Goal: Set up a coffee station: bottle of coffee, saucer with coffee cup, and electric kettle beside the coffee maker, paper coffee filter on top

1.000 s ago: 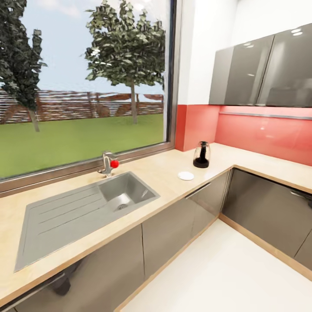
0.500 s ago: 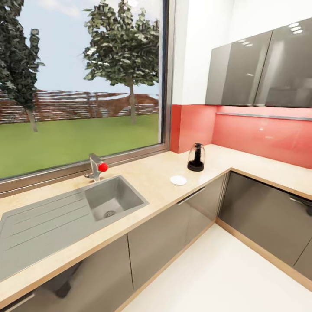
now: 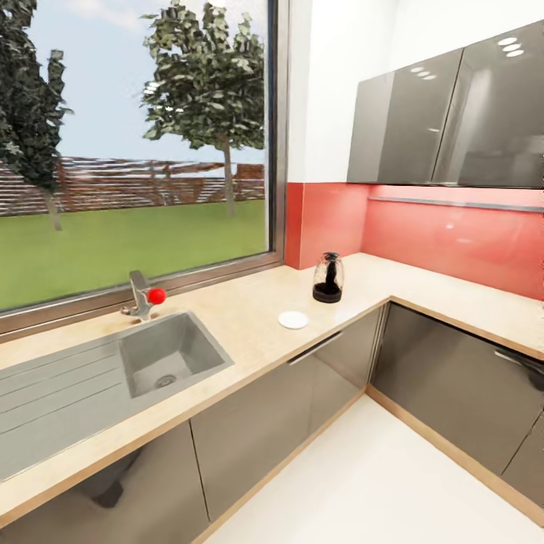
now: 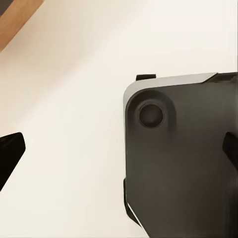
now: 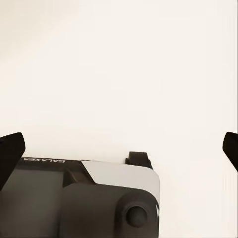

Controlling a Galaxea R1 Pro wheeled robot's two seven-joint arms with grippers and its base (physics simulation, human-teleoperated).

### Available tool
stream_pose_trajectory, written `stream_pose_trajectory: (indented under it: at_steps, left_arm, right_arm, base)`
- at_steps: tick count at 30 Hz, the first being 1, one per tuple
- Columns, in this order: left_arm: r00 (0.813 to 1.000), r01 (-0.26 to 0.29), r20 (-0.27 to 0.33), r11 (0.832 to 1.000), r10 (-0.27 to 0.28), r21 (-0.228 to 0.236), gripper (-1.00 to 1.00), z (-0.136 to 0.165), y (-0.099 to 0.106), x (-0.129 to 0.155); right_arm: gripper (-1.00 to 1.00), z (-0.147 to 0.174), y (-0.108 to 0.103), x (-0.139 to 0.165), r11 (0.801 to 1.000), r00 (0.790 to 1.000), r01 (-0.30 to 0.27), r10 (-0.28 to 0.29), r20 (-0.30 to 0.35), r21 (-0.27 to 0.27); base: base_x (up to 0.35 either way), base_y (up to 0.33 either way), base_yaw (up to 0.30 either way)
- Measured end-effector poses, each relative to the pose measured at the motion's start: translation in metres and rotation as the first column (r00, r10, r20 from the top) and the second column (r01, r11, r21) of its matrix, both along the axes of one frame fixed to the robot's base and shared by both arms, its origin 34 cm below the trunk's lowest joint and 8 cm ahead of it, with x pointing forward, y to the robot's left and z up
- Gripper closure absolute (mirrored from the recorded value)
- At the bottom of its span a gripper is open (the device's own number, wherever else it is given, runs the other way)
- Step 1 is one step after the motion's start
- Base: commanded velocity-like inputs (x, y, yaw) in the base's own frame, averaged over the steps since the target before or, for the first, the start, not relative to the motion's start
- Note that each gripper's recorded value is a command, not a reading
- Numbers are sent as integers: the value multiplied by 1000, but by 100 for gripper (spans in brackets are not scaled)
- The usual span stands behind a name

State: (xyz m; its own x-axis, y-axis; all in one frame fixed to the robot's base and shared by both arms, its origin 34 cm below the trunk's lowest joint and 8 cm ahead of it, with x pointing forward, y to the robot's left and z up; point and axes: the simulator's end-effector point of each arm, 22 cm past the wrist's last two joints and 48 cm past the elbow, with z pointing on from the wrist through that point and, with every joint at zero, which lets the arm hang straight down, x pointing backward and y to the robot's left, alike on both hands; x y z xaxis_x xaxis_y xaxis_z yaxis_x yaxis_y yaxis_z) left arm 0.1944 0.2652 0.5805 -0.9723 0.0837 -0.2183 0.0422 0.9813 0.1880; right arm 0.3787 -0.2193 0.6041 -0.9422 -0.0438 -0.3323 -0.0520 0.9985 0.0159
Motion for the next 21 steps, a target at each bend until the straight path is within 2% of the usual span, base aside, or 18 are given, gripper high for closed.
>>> stream_pose_trajectory:
  at_steps: [4, 12, 21]
  left_arm:
    - [1000, 0, -1, 1000, 0, 0, -100, 0, 0, -1]
    - [1000, -1, -1, 1000, 1, 0, -100, 0, 0, 0]
    - [1000, -1, -1, 1000, 1, 0, -100, 0, 0, -1]
  right_arm:
    - [-100, 0, 1, 0, 1000, 1000, 0, 0, 0, 1]
    - [-100, 0, 1, 0, 1000, 1000, 0, 0, 0, 2]
    - [-100, 0, 1, 0, 1000, 1000, 0, 0, -1, 2]
  base:
    - [102, -270, 162]
    - [104, -270, 262]
    - [191, -269, 276]
